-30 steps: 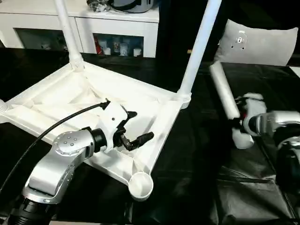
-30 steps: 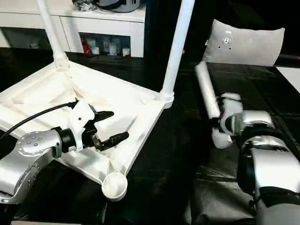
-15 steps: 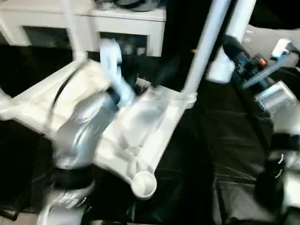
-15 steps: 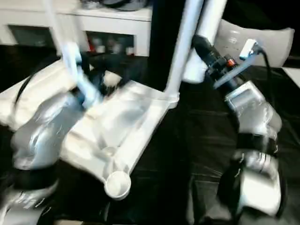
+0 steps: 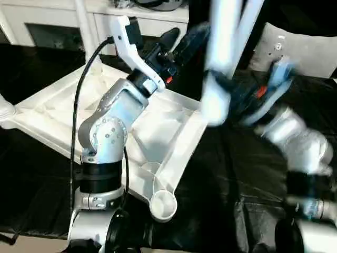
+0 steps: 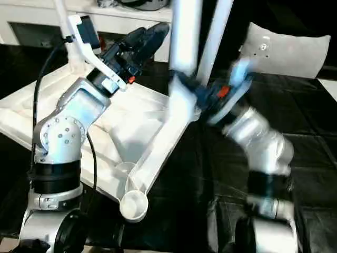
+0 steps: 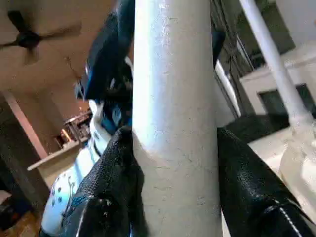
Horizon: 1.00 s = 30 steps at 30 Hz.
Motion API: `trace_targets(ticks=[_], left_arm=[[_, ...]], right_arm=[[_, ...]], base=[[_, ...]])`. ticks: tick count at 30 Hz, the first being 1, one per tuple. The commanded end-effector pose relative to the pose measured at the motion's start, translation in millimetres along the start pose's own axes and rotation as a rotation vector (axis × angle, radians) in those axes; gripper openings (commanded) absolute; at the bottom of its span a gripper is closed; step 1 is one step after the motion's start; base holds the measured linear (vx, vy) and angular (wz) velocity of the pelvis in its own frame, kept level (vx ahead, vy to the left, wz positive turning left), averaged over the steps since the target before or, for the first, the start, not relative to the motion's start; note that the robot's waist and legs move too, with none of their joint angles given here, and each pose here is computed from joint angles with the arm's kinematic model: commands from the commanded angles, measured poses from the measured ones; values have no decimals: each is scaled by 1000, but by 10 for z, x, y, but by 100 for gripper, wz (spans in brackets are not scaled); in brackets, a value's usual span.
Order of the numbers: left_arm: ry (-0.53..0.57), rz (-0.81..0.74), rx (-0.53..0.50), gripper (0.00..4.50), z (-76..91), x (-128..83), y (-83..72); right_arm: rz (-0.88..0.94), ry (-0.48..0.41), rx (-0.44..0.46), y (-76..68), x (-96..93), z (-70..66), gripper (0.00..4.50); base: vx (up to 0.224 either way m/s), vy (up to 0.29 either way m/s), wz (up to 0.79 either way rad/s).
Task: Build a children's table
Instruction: Pick table leg
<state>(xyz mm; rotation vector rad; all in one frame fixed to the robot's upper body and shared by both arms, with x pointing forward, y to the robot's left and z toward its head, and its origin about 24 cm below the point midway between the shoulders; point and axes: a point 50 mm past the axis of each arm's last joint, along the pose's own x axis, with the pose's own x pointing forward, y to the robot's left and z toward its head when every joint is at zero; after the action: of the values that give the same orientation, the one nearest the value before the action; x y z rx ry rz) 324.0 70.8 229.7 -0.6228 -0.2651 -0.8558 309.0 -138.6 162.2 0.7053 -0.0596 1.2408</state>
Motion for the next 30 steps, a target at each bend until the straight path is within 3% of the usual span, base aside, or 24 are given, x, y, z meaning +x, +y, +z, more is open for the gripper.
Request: trace_targets(ticks=[1, 9, 17, 30], left_arm=[[16, -19, -36, 450, -19, 46, -28], [13, -117, -169, 396, -29, 33, -83], [85, -87, -126, 331, -124, 21, -38], [70, -148, -186, 233, -85, -12, -83]], right_arm=[[61, 21, -15, 88, 43, 18, 187], [93, 67, 23, 143, 62, -125, 187], [88, 81, 26, 141, 70, -155, 187], [69, 87, 23, 119, 61, -161, 187]], base=[[0, 0, 0], [0, 0, 0], [0, 0, 0], [0, 0, 0]])
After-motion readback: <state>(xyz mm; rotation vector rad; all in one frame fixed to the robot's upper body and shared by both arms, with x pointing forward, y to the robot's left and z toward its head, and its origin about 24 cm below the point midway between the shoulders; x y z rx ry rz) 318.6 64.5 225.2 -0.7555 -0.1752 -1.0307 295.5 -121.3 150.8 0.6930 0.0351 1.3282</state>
